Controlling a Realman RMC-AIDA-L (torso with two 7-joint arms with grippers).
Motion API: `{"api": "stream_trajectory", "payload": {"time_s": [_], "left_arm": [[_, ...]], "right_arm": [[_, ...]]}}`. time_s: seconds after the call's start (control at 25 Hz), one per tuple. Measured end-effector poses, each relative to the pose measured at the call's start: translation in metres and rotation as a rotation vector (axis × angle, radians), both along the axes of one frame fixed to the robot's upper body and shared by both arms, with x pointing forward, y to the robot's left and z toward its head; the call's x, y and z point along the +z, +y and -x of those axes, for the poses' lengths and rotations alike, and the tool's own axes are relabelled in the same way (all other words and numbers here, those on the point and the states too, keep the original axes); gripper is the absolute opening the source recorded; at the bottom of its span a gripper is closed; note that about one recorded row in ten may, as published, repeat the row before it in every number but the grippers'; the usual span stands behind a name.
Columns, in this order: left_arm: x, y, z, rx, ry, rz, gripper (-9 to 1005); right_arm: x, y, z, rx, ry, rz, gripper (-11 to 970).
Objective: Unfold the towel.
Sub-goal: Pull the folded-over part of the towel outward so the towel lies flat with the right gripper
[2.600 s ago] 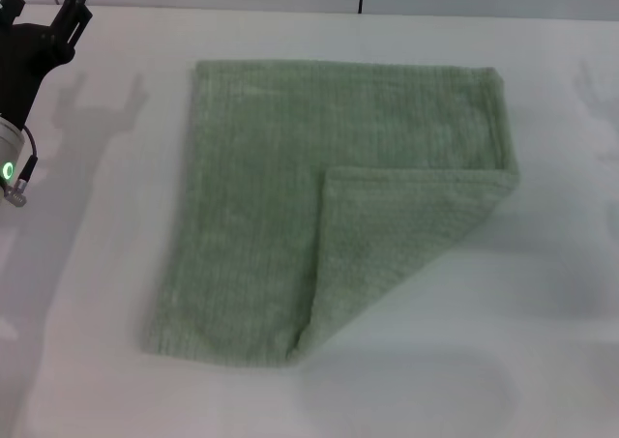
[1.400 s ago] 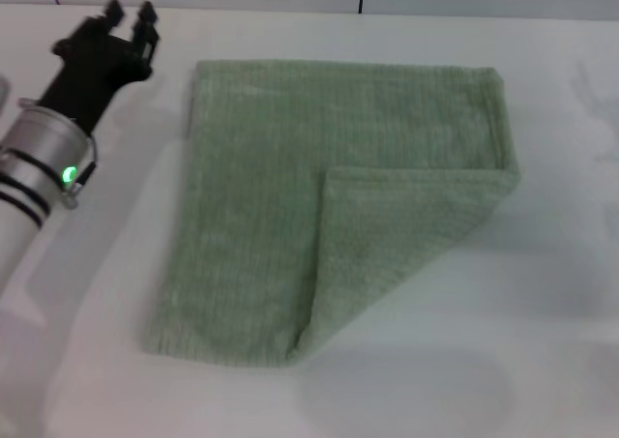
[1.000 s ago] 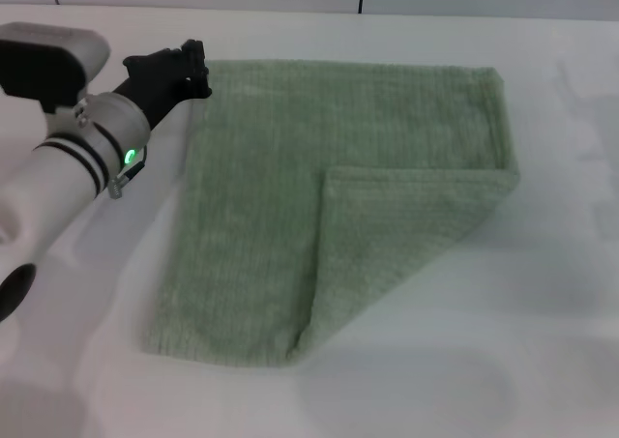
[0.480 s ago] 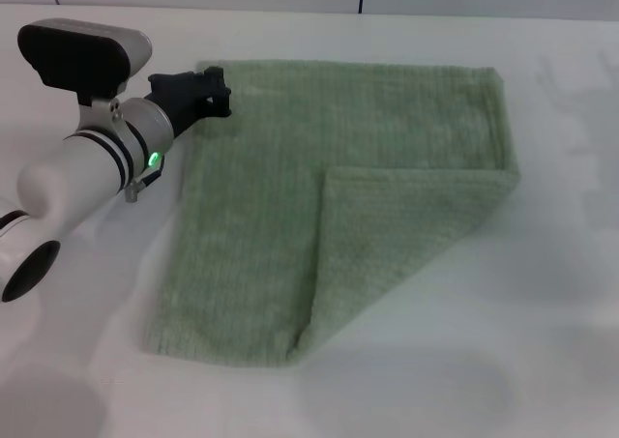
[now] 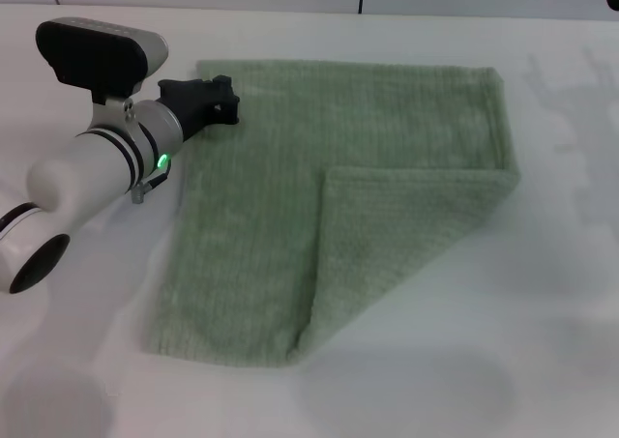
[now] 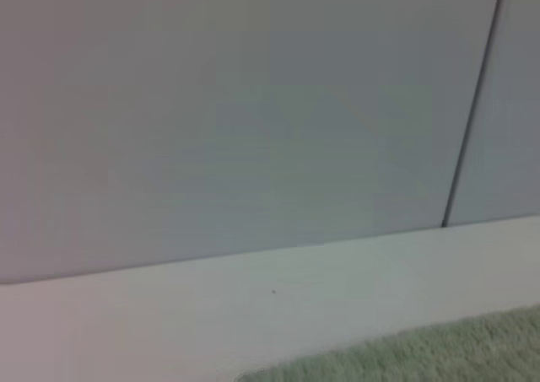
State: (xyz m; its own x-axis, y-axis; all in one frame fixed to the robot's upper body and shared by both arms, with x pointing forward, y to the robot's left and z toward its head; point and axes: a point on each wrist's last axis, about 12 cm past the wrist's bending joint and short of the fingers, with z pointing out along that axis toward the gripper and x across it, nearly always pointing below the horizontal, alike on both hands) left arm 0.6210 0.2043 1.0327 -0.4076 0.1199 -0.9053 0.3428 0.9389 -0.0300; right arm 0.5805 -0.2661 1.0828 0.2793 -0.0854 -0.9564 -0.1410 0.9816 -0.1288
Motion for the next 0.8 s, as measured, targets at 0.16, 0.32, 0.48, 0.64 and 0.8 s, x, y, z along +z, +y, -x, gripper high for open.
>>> {"api": "stream_trajectory", "payload": {"time_s": [0.16, 0.32, 0.48, 0.64, 0.8], "left_arm": [[0.000, -0.003, -0.001, -0.007, 0.022, 0.002, -2], [-0.001, -0.004, -0.001, -0.010, 0.025, 0.000, -2], [-0.004, 0.000, 0.001, -0.001, 0.033, -0.005, -2], [-0.009, 0.006, 0.004, 0.015, 0.049, -0.014, -2], [-0.010, 0.009, 0.006, 0.024, 0.049, -0.008, -2]], "right_arm": [[0.002, 0.004, -0.003, 0.010, 0.003, 0.002, 819], [0.002, 0.007, -0.005, 0.022, 0.002, 0.006, 818], [0.006, 0.014, -0.011, 0.040, 0.007, 0.009, 818], [0.010, 0.025, -0.016, 0.081, 0.006, 0.005, 818], [0.011, 0.027, -0.016, 0.092, 0.005, -0.005, 819]]}}
